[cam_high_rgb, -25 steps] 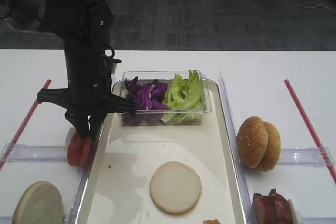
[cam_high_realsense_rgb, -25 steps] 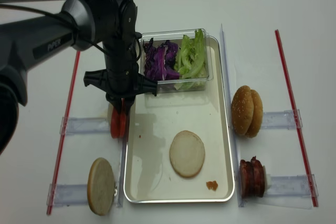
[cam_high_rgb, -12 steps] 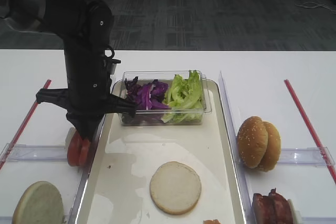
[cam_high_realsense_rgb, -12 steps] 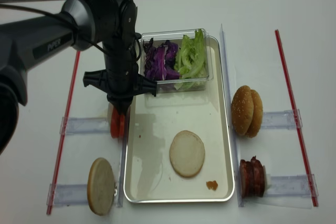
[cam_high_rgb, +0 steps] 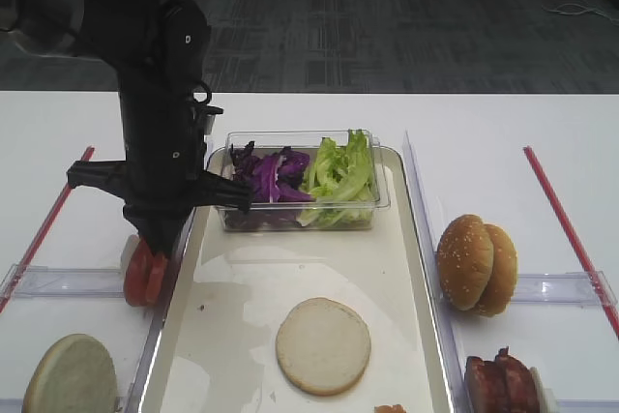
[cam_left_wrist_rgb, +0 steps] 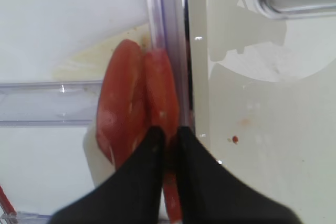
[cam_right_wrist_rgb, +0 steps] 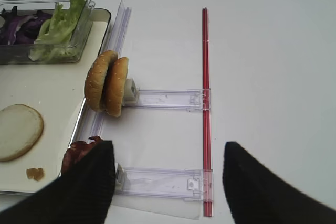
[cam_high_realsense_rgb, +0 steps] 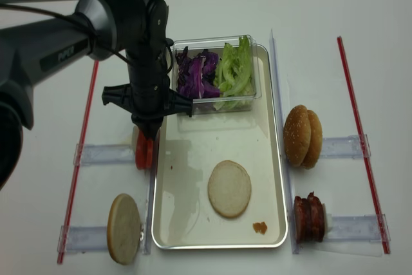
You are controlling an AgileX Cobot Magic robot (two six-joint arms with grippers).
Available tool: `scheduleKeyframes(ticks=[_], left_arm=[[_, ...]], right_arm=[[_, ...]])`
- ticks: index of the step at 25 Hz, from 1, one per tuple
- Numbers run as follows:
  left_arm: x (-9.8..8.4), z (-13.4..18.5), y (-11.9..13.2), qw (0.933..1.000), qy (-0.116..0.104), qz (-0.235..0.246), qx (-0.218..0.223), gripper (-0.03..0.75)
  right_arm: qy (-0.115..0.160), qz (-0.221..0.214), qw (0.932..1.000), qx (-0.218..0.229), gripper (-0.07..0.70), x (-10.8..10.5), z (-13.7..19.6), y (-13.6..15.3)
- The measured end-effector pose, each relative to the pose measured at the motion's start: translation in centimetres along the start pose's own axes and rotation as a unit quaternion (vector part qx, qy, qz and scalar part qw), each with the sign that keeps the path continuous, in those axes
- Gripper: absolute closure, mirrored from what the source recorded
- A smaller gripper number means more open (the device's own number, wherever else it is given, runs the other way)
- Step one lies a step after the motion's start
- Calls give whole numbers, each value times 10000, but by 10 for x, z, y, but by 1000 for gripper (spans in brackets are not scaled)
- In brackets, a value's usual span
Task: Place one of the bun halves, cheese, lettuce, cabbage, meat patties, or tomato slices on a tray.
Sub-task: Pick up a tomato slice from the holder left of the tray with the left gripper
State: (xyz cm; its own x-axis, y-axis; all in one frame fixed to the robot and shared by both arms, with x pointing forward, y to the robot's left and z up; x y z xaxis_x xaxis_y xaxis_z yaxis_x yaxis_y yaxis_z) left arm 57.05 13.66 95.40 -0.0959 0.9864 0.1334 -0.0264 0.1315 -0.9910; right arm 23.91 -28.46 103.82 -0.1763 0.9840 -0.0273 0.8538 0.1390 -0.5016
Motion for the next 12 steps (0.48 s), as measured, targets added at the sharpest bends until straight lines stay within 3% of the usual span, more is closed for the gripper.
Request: scheduleKeyframes(ticks=[12], left_arm=[[0, 0, 0, 10000, 3, -6, -5, 650]], right_arm=[[0, 0, 10000, 0, 178, 0, 0, 0]])
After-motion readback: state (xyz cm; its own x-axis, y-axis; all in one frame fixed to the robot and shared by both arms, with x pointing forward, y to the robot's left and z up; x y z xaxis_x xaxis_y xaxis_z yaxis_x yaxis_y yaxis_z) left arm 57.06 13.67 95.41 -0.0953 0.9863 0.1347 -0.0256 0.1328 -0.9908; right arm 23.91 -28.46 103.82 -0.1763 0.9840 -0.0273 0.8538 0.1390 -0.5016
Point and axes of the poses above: a point on each arm's last joint axis where the gripper is mounted, y pointing out along that axis toward the gripper, x along the wrist's bending axis when the last joint is at zero, z = x × y, the point moved 1 cm from there along y, pointing out along that axis toward the gripper, and after that the axes turned 9 degrees about -y, right-handed, at the moved point
